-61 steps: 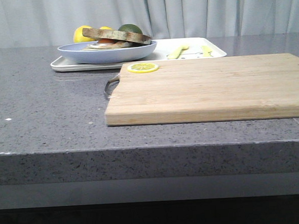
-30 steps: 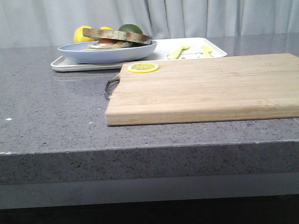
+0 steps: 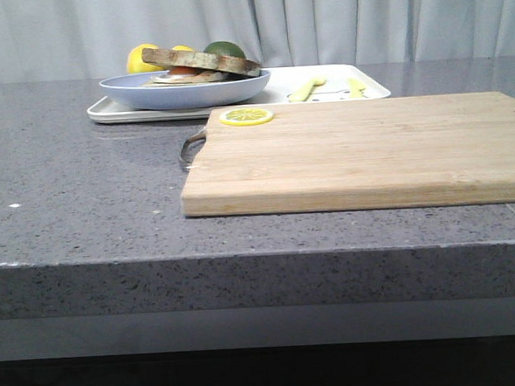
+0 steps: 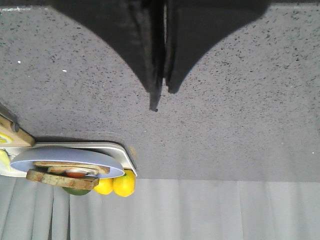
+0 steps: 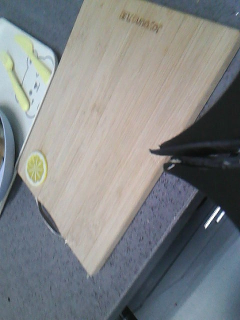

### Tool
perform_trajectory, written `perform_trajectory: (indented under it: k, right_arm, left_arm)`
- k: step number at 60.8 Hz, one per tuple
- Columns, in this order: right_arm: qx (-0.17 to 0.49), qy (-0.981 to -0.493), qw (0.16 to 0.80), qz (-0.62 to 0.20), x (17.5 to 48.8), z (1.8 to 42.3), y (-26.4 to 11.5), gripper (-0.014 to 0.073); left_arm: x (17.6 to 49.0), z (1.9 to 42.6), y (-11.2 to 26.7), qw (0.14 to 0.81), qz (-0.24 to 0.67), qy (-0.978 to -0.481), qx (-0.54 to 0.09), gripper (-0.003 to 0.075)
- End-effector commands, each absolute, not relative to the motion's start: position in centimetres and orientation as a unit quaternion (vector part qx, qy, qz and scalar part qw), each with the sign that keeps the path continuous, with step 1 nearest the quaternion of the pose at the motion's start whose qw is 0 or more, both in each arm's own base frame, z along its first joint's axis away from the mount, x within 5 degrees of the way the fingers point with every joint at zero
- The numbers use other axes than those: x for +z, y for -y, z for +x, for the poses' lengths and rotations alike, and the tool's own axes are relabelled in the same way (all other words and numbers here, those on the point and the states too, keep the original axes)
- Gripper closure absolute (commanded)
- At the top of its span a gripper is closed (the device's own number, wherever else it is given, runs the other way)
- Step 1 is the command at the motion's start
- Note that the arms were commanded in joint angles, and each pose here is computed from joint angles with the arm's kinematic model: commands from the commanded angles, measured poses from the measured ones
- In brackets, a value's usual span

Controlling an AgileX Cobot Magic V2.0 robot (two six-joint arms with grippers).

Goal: Place bread and move sandwich to tray

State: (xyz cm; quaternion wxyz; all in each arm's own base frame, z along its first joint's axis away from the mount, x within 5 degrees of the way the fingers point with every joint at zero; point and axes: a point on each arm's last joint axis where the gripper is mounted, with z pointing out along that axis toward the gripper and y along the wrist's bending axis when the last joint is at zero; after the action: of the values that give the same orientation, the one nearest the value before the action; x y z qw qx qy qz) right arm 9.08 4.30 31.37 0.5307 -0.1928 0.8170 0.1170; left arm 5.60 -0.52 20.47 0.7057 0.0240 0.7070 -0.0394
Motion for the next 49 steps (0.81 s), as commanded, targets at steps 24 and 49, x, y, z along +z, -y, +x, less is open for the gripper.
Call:
perform_trajectory:
  k: [24, 49]
  right_arm:
    - [0.007, -0.679, 0.733, -0.033, 24.3, 5.3, -0.3, 0.0663]
    - [-0.003, -0.657, 0.754, -0.016, 21.1, 5.4, -0.1, 0.0663]
  left_arm:
    - [21.2, 5.4, 0.5, 0.739, 0.017, -0.672, -0.043, 0.0738]
    - [21.2, 5.4, 0.5, 0.739, 0.017, -0.672, -0.043, 0.0738]
